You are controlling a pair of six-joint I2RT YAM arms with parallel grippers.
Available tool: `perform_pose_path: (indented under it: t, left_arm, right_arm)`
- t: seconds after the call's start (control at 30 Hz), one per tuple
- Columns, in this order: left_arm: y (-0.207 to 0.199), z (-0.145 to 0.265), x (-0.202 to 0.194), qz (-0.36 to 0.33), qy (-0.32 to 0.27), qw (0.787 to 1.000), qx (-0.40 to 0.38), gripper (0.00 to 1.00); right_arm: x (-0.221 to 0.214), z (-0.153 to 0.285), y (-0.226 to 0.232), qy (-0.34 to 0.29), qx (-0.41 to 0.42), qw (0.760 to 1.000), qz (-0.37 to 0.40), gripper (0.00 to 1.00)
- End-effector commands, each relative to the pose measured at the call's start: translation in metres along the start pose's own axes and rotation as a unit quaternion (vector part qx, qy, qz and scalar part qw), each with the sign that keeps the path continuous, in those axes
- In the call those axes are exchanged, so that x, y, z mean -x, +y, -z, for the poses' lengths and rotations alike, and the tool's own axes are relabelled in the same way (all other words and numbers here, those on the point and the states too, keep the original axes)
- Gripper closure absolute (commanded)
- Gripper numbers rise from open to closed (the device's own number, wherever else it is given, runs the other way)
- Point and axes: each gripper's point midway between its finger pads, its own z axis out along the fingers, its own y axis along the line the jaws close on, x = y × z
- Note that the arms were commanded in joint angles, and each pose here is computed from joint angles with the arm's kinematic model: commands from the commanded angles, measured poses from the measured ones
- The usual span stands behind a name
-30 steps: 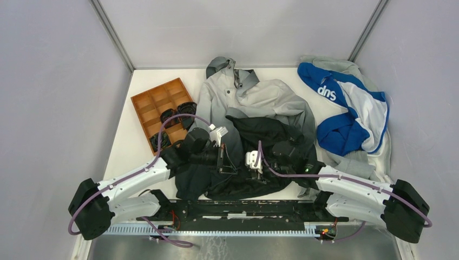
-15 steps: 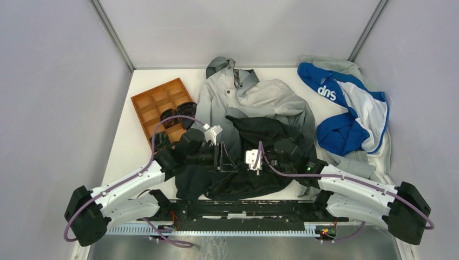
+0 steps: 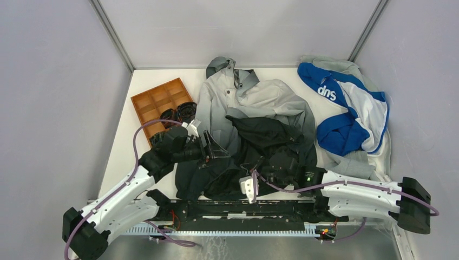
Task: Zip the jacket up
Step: Pick up the jacket from the center of the board.
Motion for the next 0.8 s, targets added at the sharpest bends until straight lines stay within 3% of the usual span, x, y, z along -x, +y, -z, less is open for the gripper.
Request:
perform_pose_path:
  t: [0.0,0.1,0.4,0.77]
  left_arm:
    - [0.001,0.013,0.011,0.033,-0.034,0.999,0.013,0.18]
    - [0.002,0.017,0.014,0.043,-0.051,0.998,0.001,0.11]
    - [0.006,0.002,0.013,0.075,-0.053,0.995,-0.044,0.10]
    - [0.000,-0.027,0.016,0.058,0.011,0.997,-0.039,0.14]
  right_arm:
    - [0.012,-0.003,-0.018,-0.004,-0.045,0.995,0.084,1.00]
    - [0.013,-0.004,-0.018,-0.007,-0.055,0.993,0.106,1.00]
    - [0.020,-0.003,-0.027,-0.014,-0.081,0.983,0.164,1.00]
    - [0.031,-0.003,-0.040,-0.021,-0.107,0.972,0.206,1.00]
